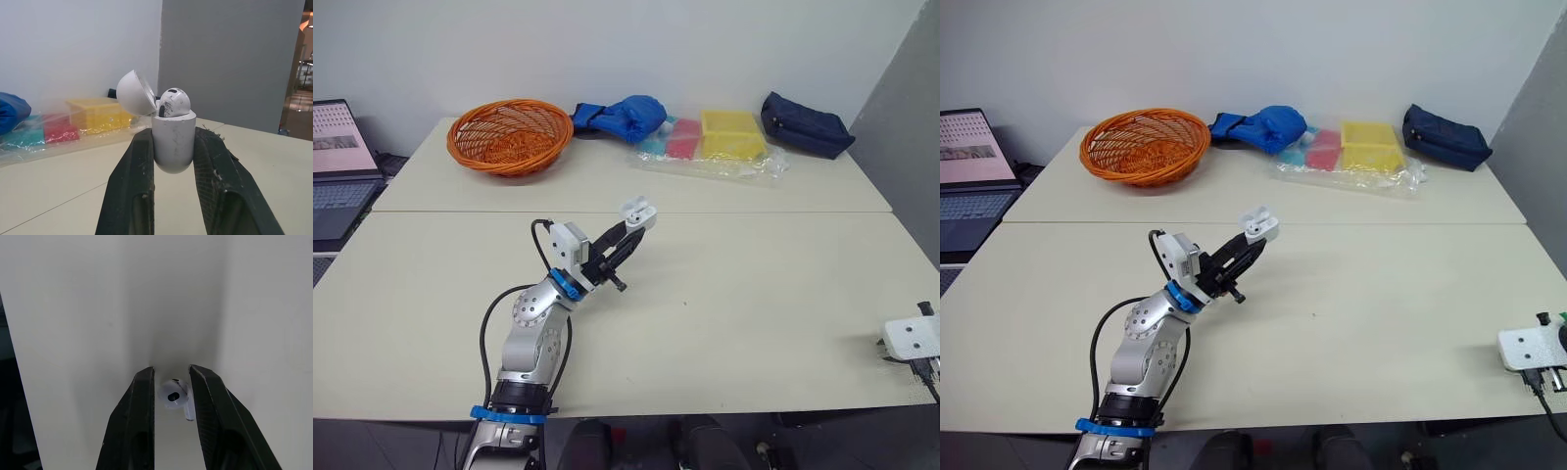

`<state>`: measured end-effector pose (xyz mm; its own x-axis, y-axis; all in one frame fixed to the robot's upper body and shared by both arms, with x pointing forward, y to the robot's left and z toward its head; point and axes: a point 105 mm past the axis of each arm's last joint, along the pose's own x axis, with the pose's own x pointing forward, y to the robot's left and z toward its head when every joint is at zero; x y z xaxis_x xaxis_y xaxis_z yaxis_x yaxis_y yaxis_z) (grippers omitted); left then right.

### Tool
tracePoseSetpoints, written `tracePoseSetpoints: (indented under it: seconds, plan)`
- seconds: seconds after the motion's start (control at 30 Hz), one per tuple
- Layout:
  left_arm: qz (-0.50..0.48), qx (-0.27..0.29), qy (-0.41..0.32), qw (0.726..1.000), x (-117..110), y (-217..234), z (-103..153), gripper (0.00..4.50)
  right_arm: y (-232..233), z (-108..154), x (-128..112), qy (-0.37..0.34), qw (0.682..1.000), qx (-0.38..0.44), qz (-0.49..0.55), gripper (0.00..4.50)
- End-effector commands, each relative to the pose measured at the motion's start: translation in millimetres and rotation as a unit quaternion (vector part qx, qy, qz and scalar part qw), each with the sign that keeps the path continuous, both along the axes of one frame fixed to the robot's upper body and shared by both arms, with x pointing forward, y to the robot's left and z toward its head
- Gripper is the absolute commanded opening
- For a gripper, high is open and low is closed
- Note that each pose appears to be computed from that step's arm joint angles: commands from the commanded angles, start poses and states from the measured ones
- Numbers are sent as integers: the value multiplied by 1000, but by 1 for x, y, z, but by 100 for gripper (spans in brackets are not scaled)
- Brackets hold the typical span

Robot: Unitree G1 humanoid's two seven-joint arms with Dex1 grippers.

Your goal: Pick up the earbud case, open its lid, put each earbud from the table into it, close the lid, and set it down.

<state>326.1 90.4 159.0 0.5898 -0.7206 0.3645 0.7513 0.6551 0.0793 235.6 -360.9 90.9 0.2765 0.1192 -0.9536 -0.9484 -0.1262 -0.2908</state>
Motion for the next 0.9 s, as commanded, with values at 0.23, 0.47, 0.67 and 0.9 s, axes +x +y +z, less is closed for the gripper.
tracePoseSetpoints:
  seconds: [0.23, 0.47, 0.67, 0.9]
  plan:
    - [-5, -8, -26, 1000, -5, -4, 13, 73, -16, 6, -4, 11, 999, -42, 3, 115]
    - [-4, -9, -26, 1000, -4, -4, 14, 73, -15, 4, -1, 4, 999, -46, 11, 115]
    - [-3, -9, -26, 1000, -4, -4, 13, 73, -14, 2, 2, -5, 998, -54, 30, 115]
    - [-3, -10, -26, 1000, -4, -4, 14, 73, -11, -1, 3, -2, 999, -44, 28, 97]
